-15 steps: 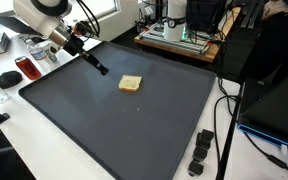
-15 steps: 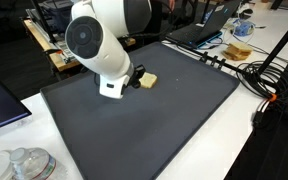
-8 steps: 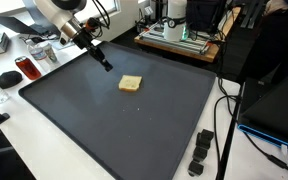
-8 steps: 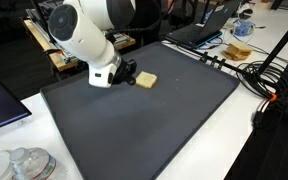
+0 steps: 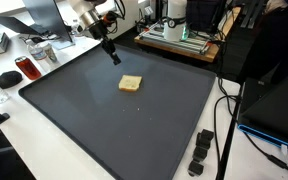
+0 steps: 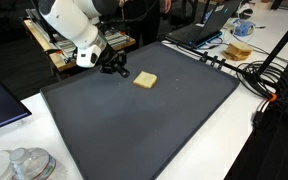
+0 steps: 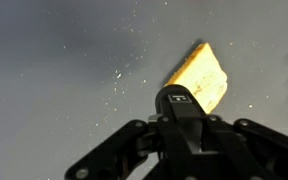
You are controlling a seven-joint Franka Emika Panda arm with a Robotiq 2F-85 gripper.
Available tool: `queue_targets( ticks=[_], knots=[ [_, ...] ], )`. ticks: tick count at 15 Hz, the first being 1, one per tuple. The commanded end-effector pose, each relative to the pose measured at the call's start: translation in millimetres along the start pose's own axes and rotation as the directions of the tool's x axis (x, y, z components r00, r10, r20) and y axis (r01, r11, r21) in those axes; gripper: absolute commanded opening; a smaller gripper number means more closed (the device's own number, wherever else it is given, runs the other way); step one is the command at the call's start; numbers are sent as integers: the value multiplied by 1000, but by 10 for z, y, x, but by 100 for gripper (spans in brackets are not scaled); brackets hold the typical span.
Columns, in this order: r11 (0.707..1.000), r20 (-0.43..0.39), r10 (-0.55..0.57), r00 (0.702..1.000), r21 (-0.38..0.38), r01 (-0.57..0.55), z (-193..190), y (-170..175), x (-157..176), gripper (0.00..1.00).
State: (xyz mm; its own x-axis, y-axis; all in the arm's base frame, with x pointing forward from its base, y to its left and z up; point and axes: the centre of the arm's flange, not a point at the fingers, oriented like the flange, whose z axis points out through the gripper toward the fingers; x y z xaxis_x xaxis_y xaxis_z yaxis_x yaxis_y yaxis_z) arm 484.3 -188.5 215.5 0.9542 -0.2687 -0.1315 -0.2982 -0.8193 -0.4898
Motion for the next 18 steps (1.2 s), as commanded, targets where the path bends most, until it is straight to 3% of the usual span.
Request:
queue_targets(
  ticks=[1,8,14,18],
  knots=[
    [1000,-111,24,994,3,-24,-85,-161,-638,5],
    [996,-186,55,981,-62,-68,-166,-727,-1003,5],
    [977,-236,42,971,-194,-89,-93,-1545,-1117,5],
    [954,-217,13,976,-290,-78,16,-1962,-1037,5]
  ],
)
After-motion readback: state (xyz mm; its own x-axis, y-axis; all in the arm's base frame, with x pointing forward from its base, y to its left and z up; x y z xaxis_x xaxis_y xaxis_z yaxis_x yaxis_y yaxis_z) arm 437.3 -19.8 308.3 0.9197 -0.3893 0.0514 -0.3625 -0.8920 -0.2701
